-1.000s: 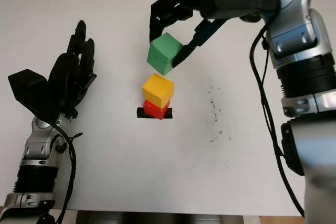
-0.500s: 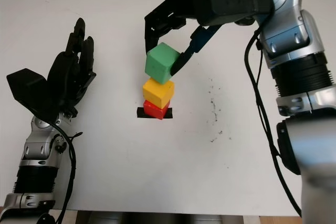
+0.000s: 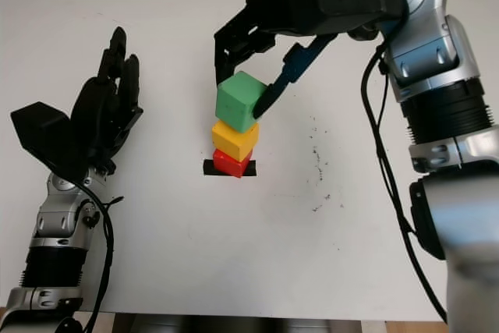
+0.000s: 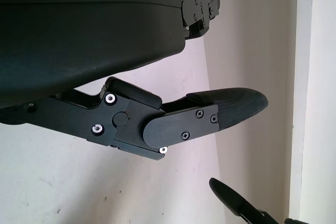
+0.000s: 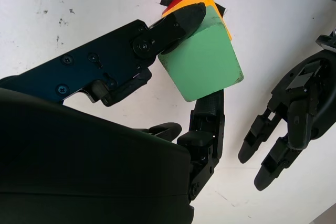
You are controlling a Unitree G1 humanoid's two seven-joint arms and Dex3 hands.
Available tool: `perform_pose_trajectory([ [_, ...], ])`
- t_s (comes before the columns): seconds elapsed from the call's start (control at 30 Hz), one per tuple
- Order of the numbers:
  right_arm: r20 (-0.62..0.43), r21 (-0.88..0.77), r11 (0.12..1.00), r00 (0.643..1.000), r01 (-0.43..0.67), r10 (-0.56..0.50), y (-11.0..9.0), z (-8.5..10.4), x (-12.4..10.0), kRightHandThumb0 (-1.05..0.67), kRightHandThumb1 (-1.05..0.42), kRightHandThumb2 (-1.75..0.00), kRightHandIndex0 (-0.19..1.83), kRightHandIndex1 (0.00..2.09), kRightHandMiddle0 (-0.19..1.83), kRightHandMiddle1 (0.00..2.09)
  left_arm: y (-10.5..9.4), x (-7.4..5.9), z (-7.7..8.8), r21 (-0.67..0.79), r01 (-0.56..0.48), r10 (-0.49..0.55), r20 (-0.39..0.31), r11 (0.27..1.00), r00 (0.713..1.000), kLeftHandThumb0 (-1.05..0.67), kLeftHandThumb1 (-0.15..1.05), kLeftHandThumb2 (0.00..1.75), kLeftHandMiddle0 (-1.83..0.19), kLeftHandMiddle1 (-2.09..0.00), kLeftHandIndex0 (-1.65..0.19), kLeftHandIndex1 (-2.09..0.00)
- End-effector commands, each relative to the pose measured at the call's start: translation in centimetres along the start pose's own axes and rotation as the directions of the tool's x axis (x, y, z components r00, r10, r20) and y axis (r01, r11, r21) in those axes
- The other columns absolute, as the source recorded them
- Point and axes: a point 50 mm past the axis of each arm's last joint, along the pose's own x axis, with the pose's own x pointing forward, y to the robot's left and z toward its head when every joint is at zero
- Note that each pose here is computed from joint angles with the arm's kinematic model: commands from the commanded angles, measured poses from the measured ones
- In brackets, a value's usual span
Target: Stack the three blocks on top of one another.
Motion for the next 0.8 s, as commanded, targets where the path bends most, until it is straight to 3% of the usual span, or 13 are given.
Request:
perform_pose_trajectory([
  [0.0,0.018,-0.017,1.000,1.000,0.011,-0.011,-0.34,0.55,0.08,-0.49,-0.91,-0.05,0.42,0.06,0.53,1.48,-0.15,-0.20,0.10,0.005,0.004,-0.004,0.006,1.000,1.000,-0.77,1.05,0.64,0.15,-0.06,0.16,-0.06],
  [0.77,-0.011,-0.040,0.999,1.000,-0.026,0.026,0.18,0.46,0.71,-0.46,-0.92,-0.05,0.42,0.06,0.49,1.49,-0.55,-0.43,-0.06,-0.003,0.001,-0.001,-0.001,1.000,1.000,-0.75,1.05,0.66,0.16,-0.05,0.17,-0.05],
])
